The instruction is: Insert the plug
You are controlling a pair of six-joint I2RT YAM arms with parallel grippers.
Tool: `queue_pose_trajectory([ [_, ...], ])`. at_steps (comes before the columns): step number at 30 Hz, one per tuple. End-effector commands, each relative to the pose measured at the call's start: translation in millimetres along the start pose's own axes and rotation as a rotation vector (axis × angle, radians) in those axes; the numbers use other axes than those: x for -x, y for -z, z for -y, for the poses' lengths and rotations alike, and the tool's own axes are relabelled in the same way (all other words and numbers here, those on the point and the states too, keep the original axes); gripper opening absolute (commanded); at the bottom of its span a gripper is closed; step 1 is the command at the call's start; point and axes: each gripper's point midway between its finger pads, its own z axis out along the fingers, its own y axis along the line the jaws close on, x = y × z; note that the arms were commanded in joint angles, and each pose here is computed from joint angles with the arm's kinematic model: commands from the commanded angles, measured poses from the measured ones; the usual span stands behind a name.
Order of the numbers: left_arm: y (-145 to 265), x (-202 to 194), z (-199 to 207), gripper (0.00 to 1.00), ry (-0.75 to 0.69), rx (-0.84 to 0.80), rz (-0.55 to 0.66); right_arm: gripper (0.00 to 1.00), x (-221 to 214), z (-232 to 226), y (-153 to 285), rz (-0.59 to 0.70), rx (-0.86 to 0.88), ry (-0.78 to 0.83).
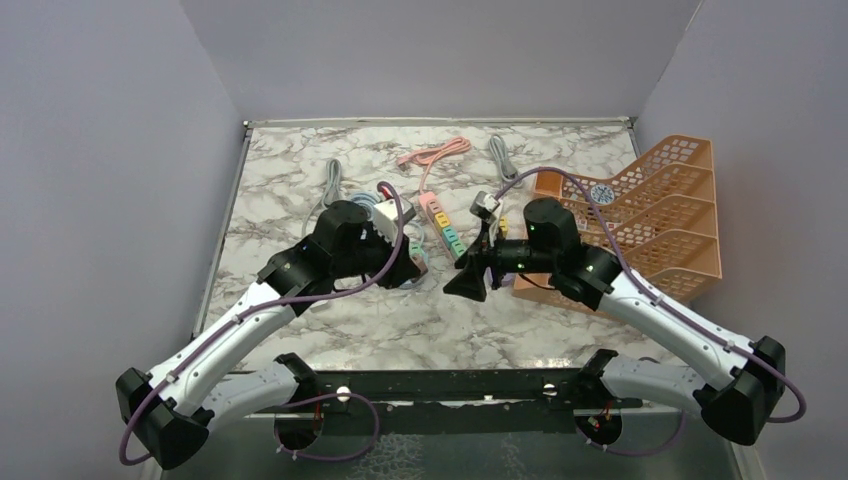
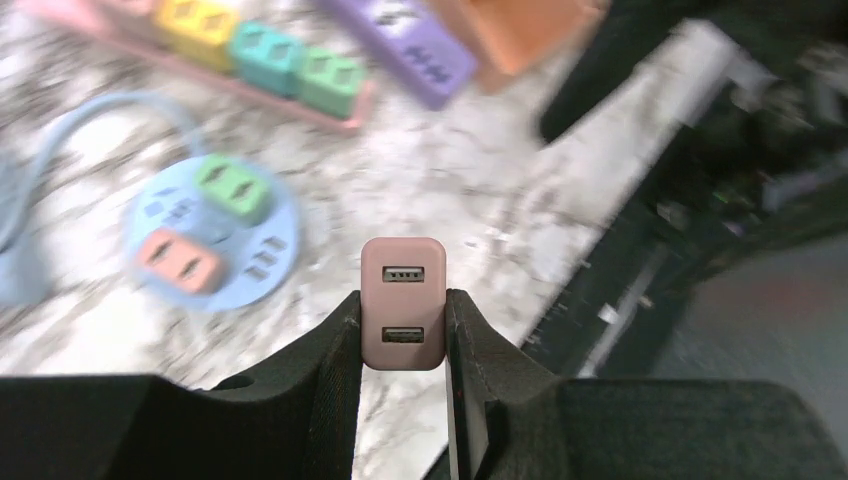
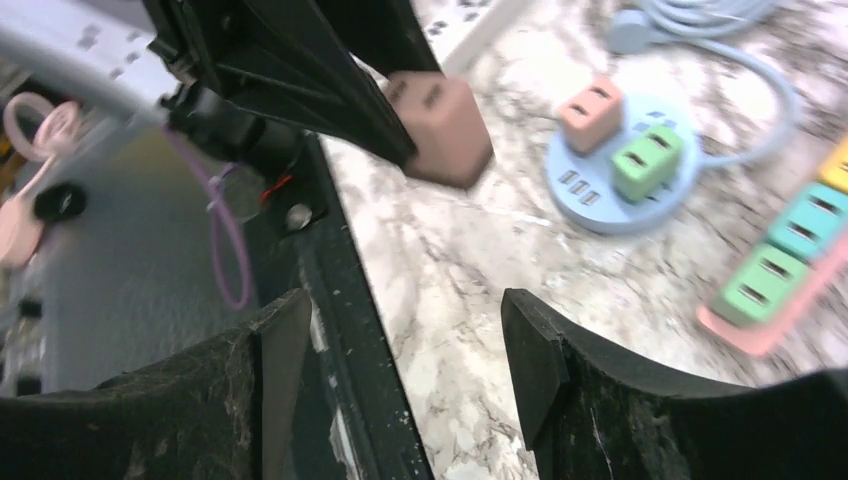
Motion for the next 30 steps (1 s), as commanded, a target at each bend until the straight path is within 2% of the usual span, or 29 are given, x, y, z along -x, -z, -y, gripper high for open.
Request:
queue_pose_trajectory([
  [1,26.9,13.1,-80.8,0.0,0.139,0.501,0.159,0.7,8.4,46.6,15.7,0.108,-0.337,-0.133],
  [5,57.9,9.7,-112.3,0.0,0.26,0.744,0.245,0.7,10.0,53.8,32.1,0.17,-0.435,-0.203],
  [12,105.0,-15.9,-141.6,0.0,0.448,1.045,0.337,0.68,10.0,61.7,66.7,0.297,-0.582,-0.313],
  [18,105.4,-42.2,-153.6,0.0,0.483,1.12,0.283,0.66,13.7,73.6,112.4,0.455,-0.758,-0.359],
  [22,105.8,-61.3,-169.4,0.0,0.514,1.169,0.223,0.65,12.6,74.9,133.4,0.524,-0.814,-0.367],
  [30,103.3,-82.2,-200.8,0.0,0.595,1.138,0.153,0.64,-19.3,81.0,134.7,0.462,-0.858,-0.413],
])
